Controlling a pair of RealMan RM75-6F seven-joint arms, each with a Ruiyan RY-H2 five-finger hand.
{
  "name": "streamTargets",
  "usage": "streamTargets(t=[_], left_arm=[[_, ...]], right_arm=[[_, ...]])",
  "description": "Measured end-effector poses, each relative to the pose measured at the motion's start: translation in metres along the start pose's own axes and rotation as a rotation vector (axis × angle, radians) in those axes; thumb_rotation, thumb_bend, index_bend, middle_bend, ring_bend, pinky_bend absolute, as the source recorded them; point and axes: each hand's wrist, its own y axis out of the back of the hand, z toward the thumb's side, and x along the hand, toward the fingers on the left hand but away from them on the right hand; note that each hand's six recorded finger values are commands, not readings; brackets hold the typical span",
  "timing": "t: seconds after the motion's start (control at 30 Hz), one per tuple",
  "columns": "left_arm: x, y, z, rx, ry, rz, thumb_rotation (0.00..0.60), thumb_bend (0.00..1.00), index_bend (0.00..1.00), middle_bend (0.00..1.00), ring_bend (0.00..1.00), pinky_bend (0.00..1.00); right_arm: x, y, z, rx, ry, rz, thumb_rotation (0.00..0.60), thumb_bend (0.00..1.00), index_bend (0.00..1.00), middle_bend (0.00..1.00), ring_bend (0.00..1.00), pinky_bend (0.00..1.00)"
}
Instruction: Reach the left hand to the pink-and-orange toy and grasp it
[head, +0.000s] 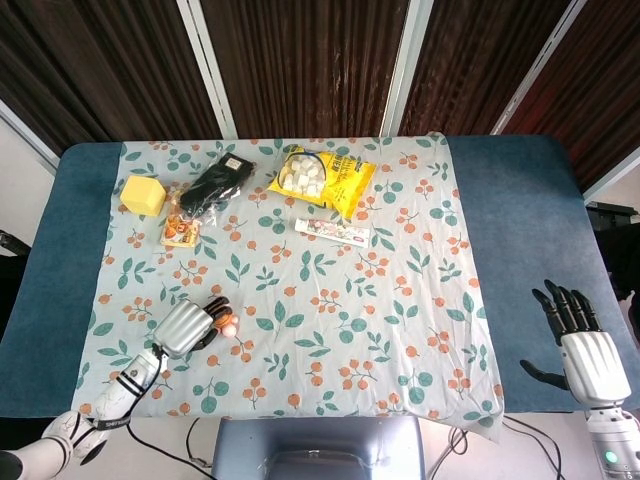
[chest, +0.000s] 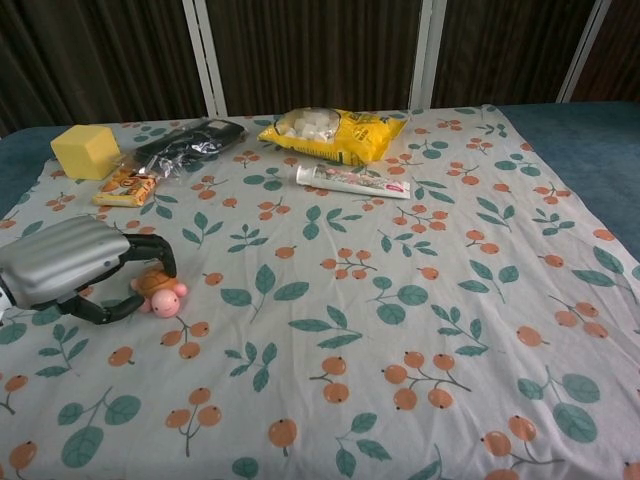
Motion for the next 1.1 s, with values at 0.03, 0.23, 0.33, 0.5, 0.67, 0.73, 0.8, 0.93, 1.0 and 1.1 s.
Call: streamTargets(t=[0.03,0.23,0.33,0.5,0.67,0.73,0.8,0.93,1.0,1.1], left_arm=[[0.001,0.0,0.001,0.01,-0.006,0.001,0.6,0.43,0.44,0.37,0.89,1.0],[0.006,0.0,0.006,0.012,-0.029,0.014,0.6,0.43,0.55,0.55,0.91,1.0],[0.007,0.0,0.006,0.014,-0.031,0.026,0.6,0.43,0.72,0.72,0.93,1.0],[0.009,0.001,0.004,0.019,-0.014,0.057,0.6,0.45,0.86,0.87,0.97,1.0],[0.009,0.005,0.004,0.011,0.003,0.105,0.6,0.45,0.89,0.9,0.98,1.0],[0.01,0.005,0.004,0.005,0.007,0.116,0.6,0.45,0.88,0.89,0.98,1.0],[0.01,0.003,0.004,-0.004,0.008,0.112,0.6,0.45,0.8,0.82,0.97,1.0],[0.009,-0.005,0.002,-0.002,0.005,0.07,0.6,0.44,0.4,0.48,0.92,1.0],[0.008,-0.009,0.001,-0.002,0.005,0.042,0.6,0.44,0.24,0.31,0.9,1.0],[0.007,-0.009,0.002,-0.01,0.001,0.027,0.6,0.43,0.07,0.06,0.89,1.0]], right_arm=[[0.0,0.0,0.0,0.0,0.0,0.001,0.6,0.14,0.0,0.0,0.0,0.0],[-0.001,-0.001,-0.001,0.002,-0.003,0.003,0.6,0.14,0.0,0.0,0.0,0.0],[-0.001,0.0,-0.001,0.002,-0.004,0.002,0.6,0.14,0.0,0.0,0.0,0.0],[0.0,-0.001,-0.001,0.002,-0.002,0.005,0.6,0.14,0.0,0.0,0.0,0.0],[0.0,-0.001,0.0,0.002,-0.001,0.007,0.6,0.14,0.0,0.0,0.0,0.0],[0.0,-0.001,0.0,0.003,0.0,0.008,0.6,0.14,0.0,0.0,0.0,0.0],[0.0,-0.001,0.0,0.002,0.0,0.008,0.6,0.14,0.0,0.0,0.0,0.0],[0.0,-0.001,0.0,0.001,0.0,0.008,0.6,0.14,0.0,0.0,0.0,0.0],[0.0,0.0,0.0,0.001,0.0,0.007,0.6,0.14,0.0,0.0,0.0,0.0],[0.0,0.0,0.001,0.0,0.002,0.006,0.6,0.14,0.0,0.0,0.0,0.0]])
